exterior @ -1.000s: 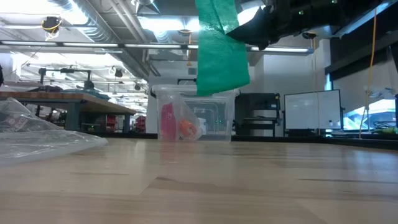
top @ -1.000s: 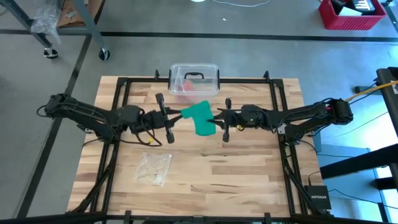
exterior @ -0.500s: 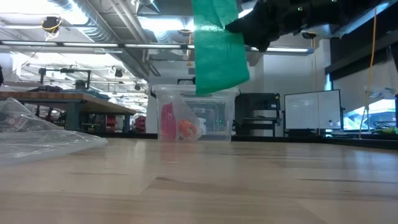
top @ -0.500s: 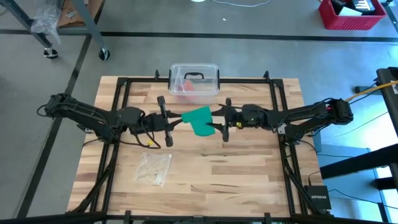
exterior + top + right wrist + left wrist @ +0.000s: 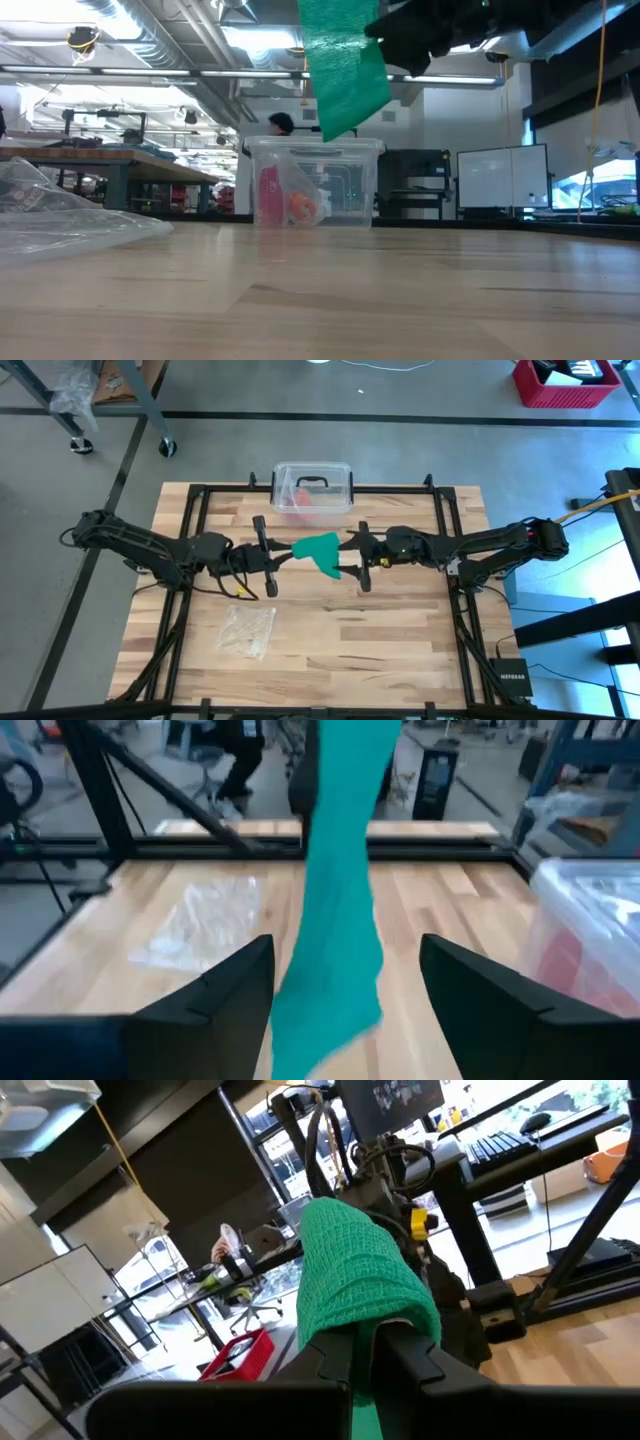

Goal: Roll bandage
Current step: Roll the green bandage

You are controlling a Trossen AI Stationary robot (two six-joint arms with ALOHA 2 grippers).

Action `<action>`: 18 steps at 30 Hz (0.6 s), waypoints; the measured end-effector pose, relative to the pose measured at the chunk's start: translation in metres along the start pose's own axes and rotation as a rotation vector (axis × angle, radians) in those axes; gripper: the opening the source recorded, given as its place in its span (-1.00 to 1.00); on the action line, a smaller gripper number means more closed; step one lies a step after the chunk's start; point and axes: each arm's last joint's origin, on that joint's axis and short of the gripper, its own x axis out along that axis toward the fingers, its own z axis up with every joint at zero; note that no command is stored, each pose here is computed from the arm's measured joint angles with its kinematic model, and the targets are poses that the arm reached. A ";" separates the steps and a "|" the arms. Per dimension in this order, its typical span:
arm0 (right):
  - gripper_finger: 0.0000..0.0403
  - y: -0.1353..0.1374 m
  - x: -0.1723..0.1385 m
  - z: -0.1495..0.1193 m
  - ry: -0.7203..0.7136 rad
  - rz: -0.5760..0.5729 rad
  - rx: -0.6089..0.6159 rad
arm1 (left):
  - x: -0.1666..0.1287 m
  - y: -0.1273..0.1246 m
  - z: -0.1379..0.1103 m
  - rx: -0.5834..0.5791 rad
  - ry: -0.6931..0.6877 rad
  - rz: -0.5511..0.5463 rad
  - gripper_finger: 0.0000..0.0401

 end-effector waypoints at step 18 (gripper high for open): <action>0.26 0.000 -0.026 0.013 0.097 -0.017 -0.038 | -0.001 -0.003 -0.001 0.024 0.017 -0.018 -0.95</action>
